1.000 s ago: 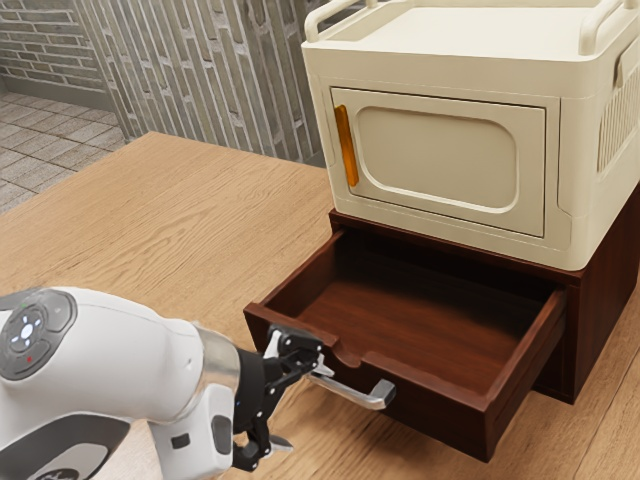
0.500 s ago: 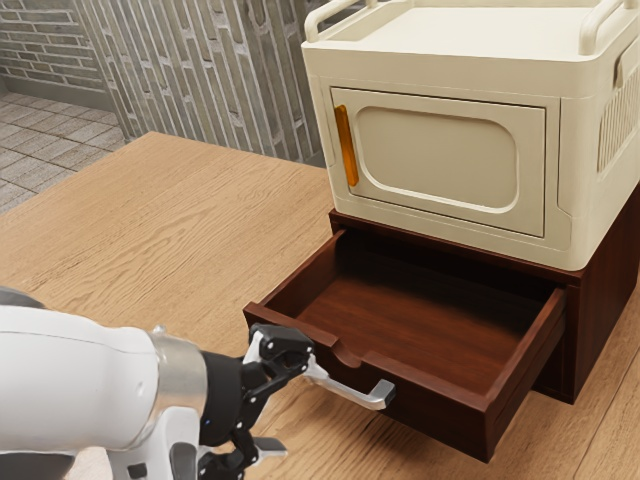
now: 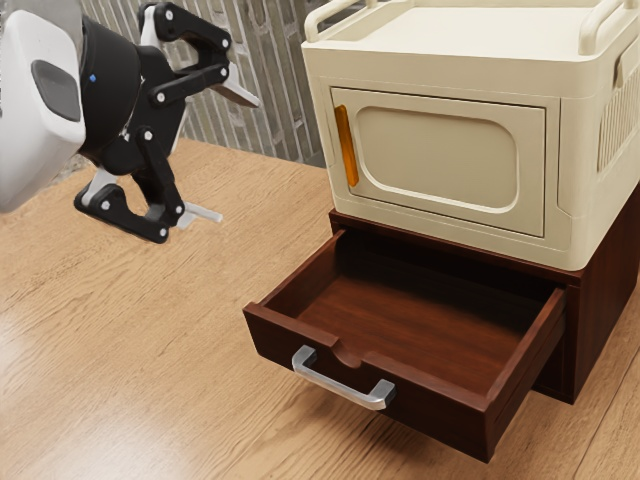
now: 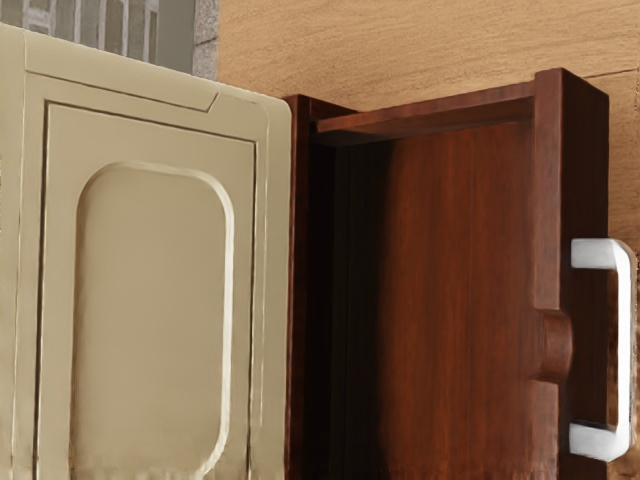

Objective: Pull the drawer handle with one arm to open the drawer

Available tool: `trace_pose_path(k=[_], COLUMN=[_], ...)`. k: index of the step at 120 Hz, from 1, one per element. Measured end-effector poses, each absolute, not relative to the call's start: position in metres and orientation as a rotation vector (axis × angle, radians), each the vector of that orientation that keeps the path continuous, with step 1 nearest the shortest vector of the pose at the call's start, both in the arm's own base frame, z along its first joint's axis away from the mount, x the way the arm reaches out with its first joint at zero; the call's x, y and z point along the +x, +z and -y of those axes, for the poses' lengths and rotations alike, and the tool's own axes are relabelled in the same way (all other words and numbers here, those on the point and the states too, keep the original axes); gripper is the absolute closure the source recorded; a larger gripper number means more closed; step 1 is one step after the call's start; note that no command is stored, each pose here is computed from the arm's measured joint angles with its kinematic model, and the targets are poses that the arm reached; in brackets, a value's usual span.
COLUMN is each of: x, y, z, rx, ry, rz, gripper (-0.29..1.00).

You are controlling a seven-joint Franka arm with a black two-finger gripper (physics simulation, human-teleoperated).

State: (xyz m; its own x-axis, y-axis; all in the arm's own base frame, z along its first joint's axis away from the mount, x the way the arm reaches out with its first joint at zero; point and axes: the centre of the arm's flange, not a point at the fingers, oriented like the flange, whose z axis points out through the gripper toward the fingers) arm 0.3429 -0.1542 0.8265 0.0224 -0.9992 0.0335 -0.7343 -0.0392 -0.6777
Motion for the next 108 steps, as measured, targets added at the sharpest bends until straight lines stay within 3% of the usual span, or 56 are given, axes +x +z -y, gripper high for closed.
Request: trace_pose_path(k=[32,65,108], x=[0.415,0.387,0.397], y=[0.822,0.838,0.827], z=[0.104,0.092,-0.003], rx=[-2.371,-2.705,-2.893], ry=[-0.377,-0.231,-0.089], rz=[-1.482,-1.133,-0.475], gripper=[0.0,0.0,0.0])
